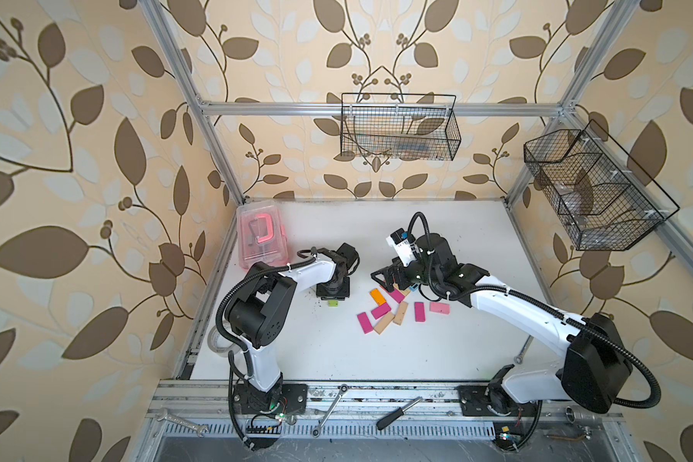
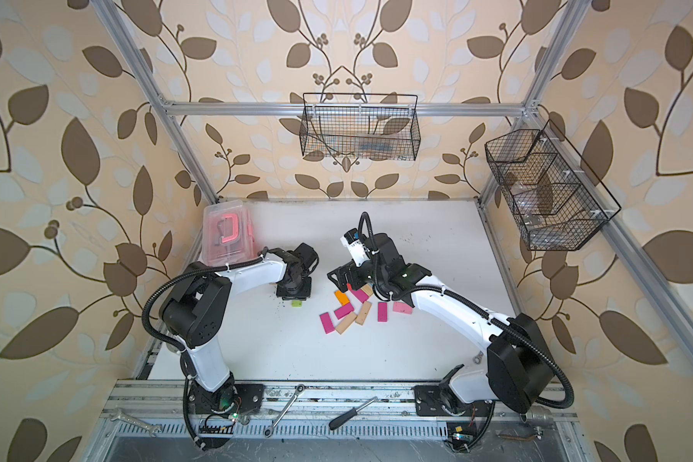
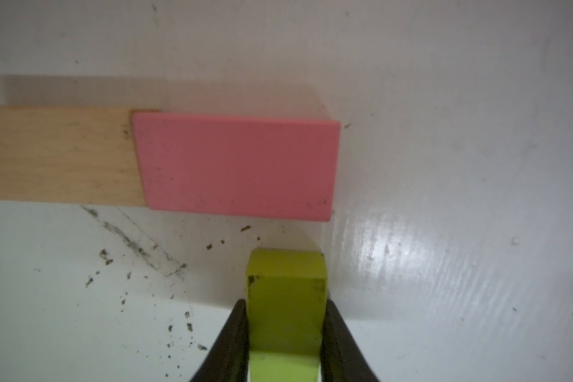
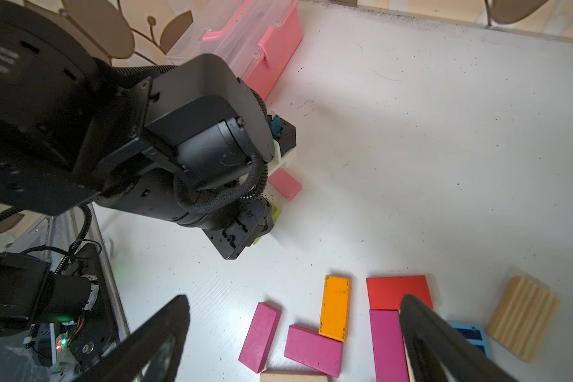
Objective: Assemble the number 7 with building blocks
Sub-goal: Assemble the building block at the center of the board.
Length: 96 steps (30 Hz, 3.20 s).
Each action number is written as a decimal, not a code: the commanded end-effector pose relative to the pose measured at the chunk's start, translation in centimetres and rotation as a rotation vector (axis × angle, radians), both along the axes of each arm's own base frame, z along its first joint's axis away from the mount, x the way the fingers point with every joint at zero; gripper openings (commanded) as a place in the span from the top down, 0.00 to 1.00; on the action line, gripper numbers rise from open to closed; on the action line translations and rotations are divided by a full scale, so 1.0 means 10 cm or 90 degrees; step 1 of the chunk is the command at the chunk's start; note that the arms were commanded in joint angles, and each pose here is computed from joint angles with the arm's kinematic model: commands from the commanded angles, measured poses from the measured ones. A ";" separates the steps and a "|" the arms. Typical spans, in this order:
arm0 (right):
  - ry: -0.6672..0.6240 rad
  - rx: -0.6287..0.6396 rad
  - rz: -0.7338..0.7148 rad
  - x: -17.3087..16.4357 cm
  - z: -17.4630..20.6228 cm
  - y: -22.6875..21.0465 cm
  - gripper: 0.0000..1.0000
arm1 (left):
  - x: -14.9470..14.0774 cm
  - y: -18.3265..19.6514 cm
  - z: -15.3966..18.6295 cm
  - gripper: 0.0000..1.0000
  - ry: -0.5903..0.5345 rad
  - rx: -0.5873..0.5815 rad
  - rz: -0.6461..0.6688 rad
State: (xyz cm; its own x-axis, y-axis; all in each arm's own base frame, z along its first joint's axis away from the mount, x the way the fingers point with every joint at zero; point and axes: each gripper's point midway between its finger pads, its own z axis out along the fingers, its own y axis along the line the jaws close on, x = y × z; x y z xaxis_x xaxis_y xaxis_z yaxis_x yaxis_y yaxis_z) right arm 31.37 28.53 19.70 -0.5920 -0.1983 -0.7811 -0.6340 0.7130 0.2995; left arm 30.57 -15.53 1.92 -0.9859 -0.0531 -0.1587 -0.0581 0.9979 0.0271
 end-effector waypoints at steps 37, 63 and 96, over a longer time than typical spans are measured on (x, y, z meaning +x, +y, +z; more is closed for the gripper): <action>-0.009 0.012 0.024 -0.03 0.08 0.15 0.01 | 0.16 0.02 0.05 0.68 -0.016 -0.002 -0.004; -0.011 0.015 0.029 -0.04 0.10 0.16 0.01 | 0.18 0.01 -0.02 0.64 -0.010 -0.014 -0.004; 0.096 -0.134 0.063 -0.61 -0.66 0.19 0.02 | -0.25 0.47 0.89 0.01 -0.087 0.004 0.006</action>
State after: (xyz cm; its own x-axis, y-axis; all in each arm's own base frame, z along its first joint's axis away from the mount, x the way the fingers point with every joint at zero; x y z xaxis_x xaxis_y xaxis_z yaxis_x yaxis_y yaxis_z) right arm 27.64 30.47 16.91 -0.6271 -0.3177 -0.7112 -0.6646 0.6944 0.2759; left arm 29.70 -13.60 9.56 -0.9521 -0.0539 -0.3009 -0.0409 0.9979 -0.0495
